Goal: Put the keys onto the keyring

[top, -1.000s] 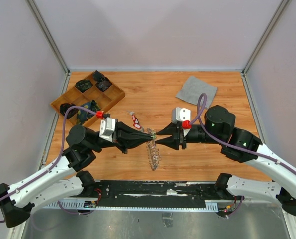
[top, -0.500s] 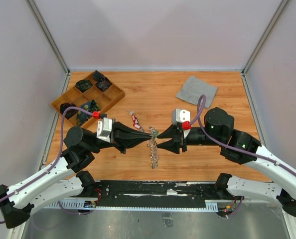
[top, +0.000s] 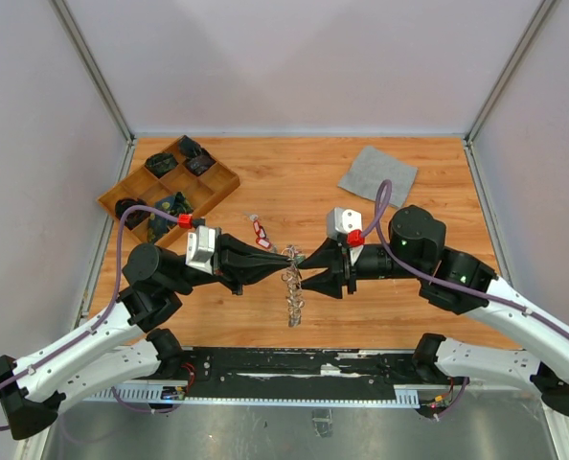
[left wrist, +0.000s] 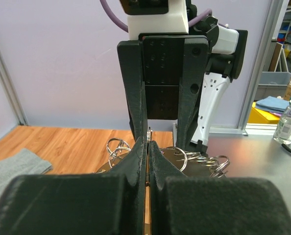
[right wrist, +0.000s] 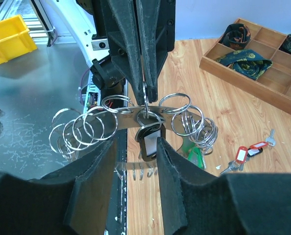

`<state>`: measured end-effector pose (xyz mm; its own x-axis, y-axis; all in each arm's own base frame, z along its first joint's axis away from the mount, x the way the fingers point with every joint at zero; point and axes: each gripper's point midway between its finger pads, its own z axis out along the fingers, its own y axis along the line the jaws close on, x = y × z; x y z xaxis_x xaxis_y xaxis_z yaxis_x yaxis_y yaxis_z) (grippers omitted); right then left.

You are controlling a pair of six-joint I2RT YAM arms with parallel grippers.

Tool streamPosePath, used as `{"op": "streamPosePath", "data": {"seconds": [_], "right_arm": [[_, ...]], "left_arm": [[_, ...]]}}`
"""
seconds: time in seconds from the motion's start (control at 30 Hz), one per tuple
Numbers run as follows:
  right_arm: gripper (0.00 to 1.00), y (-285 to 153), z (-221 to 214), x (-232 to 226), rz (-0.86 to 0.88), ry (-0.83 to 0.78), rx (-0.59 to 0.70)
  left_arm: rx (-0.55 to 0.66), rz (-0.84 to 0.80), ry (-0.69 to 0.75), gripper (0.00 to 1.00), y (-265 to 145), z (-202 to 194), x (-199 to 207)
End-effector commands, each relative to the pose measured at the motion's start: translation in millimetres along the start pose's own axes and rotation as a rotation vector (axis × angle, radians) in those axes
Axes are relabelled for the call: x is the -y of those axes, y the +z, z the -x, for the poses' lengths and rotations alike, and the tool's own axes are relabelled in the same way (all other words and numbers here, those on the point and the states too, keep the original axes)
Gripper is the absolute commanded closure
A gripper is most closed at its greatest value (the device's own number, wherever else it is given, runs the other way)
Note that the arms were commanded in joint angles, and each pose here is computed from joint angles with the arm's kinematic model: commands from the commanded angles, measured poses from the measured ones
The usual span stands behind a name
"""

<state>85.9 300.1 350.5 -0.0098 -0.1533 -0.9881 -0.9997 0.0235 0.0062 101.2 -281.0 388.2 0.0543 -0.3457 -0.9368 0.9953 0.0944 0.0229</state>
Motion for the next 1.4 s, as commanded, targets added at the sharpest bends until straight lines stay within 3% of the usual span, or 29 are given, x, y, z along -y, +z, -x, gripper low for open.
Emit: {"op": "streamPosePath", "data": {"seconds": [0.0,0.23,0.57,0.7,1.2,1.37], "right_arm": [[0.6,5.6,9.4,-6.1,0.033,0.004,0.043],[0.61,8.1,9.1,-0.2,0.006,0.013,0.039],[0.86,2.4,9.5,5.6,-0.041,0.007,0.027],[0.91,-1.0,11.3,6.7,-0.053,-0.005,0.02],[0.93,-15.7,23.6,11.5,-0.115,-0.047,0.047],[0.9,-16.7,23.0,9.6,-0.107,-0.054,0.045]], "left_arm": [[0.069,-0.009,0.049,0.99,0.6,21.6,3.9],[0.072,-0.014,0.05,0.99,1.2,22.7,4.4],[0.069,-0.013,0.049,0.99,-0.3,21.5,5.1],[0.066,-0.014,0.05,0.99,-0.2,20.3,4.9],[0.056,-0.029,0.044,1.0,1.2,16.8,6.5],[0.05,-0.038,0.038,0.99,1.9,14.6,7.4]]}}
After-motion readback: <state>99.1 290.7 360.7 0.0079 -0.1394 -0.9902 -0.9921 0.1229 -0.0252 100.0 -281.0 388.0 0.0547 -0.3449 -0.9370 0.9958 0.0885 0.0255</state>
